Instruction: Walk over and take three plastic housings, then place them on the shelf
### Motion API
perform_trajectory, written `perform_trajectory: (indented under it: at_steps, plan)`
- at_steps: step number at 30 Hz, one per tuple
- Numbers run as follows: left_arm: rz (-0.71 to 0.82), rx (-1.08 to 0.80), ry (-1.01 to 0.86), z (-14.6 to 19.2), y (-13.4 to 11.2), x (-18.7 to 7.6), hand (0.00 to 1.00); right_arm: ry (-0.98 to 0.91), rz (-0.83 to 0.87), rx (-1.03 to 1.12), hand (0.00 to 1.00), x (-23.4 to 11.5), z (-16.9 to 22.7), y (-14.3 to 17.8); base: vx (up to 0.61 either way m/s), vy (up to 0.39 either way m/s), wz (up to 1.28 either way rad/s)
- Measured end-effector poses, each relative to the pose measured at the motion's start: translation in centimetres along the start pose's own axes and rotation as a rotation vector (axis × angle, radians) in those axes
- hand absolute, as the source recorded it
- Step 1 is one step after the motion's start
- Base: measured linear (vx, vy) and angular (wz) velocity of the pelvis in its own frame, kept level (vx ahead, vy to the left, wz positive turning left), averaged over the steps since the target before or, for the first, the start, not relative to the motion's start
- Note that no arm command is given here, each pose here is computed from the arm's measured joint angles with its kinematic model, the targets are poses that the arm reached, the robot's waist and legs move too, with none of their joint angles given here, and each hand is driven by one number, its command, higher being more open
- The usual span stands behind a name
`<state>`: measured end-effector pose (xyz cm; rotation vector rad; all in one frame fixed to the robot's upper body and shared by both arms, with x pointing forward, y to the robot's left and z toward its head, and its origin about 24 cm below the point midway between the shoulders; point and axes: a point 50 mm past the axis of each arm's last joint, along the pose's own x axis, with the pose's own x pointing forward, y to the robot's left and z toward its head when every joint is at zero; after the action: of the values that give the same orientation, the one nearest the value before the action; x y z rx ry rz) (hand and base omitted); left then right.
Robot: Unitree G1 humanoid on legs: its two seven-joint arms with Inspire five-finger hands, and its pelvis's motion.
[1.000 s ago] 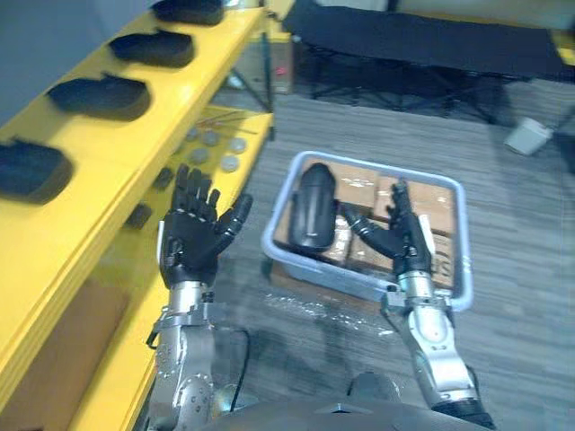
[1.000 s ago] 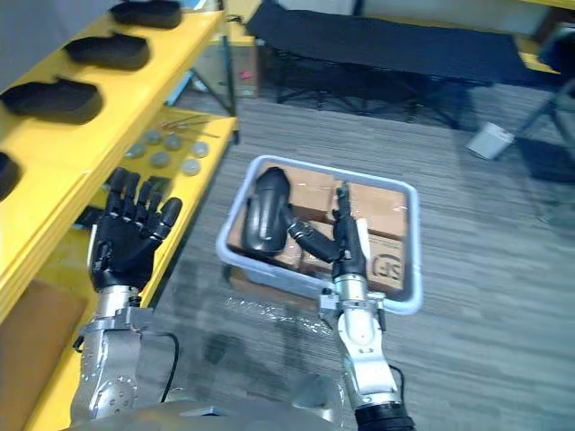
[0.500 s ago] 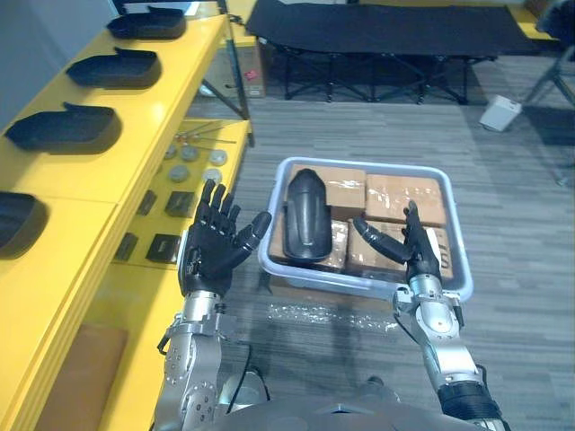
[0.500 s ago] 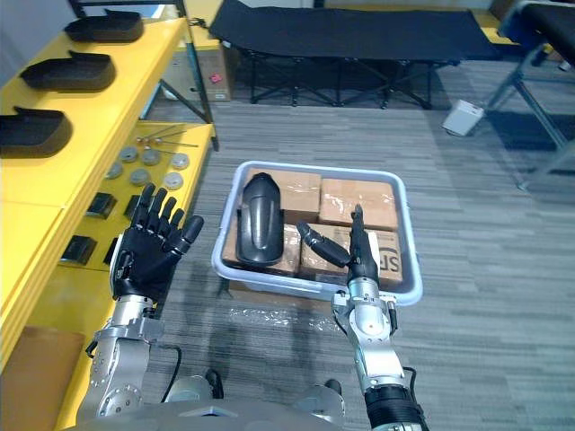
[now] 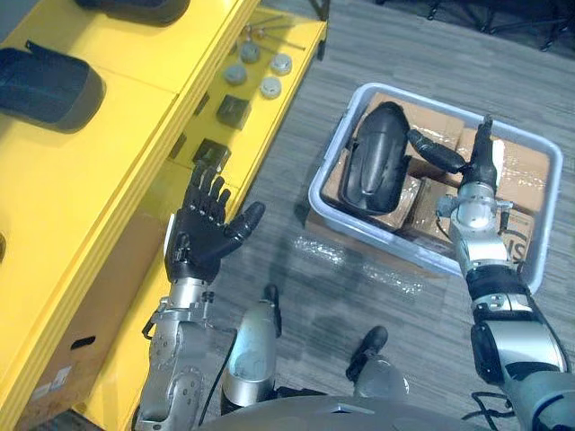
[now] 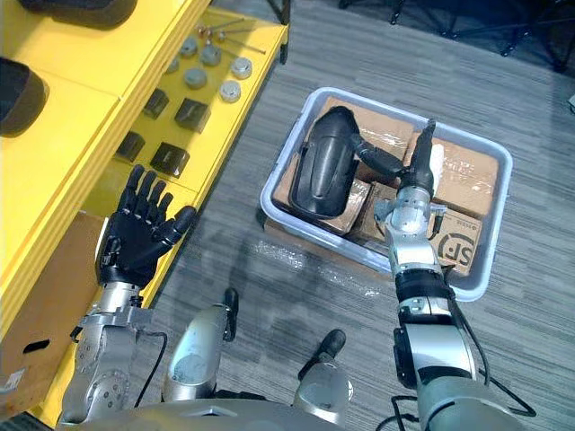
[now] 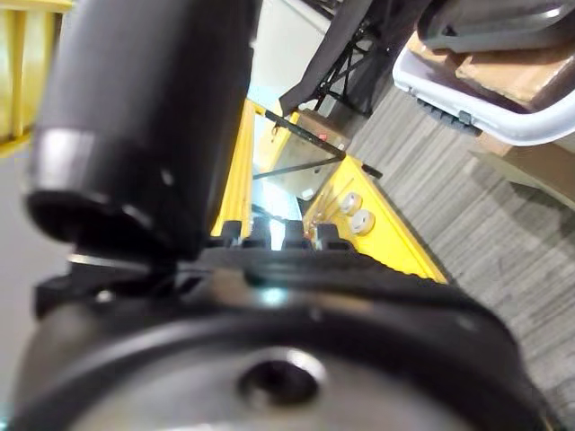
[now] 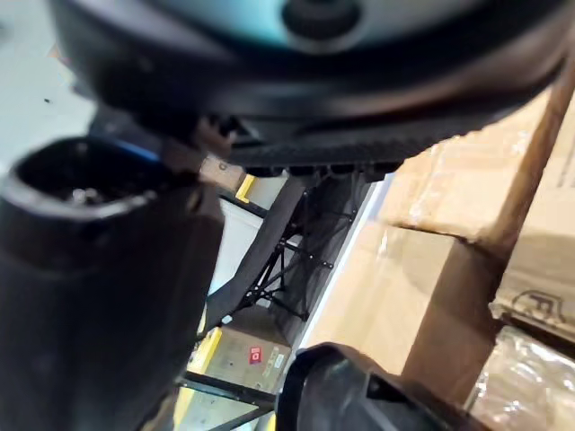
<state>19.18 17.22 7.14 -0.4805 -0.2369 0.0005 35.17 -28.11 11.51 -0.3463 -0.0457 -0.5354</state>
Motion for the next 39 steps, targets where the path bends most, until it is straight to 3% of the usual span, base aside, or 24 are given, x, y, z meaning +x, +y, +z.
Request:
perform_trajectory:
  at_steps: [13,14,18,23,28,34,39]
  plan:
    - [-0.056,-0.038,-0.019,-0.5,-1.3,1.7,1.0,0.109,0.005,-0.145,1.0,2.9,2.0,-0.6,-0.03,0.016,0.06]
    - [-0.043,-0.055,-0.002,-0.9,-1.2,1.6,1.0,0.112,0.006,-0.16,0.0,3.0,2.1,-0.5,-0.04,0.014,0.0]
    - [-0.021,-0.068,0.051,-2.3,-1.2,1.8,1.0,0.135,-0.006,-0.294,0.0,3.6,2.0,-1.0,-0.08,0.018,-0.03]
    - [-0.021,-0.092,0.077,-3.2,-1.4,2.2,1.0,0.093,-0.119,-0.527,0.0,5.3,4.3,-5.3,-0.1,-0.011,0.05]
    - [-0.002,-0.097,0.075,-3.4,-1.1,1.8,1.0,0.115,-0.17,-0.683,0.0,5.5,4.6,-6.7,-0.02,-0.062,0.13]
    - [0.048,-0.092,0.046,-2.8,-0.8,1.7,1.0,0.147,-0.077,-0.744,0.0,4.2,1.8,-3.7,0.02,-0.014,-0.05]
    - [0.149,-0.069,-0.128,1.5,1.0,0.8,1.0,0.153,0.015,-0.678,0.0,-0.2,-3.6,-0.9,0.03,-0.021,-0.05]
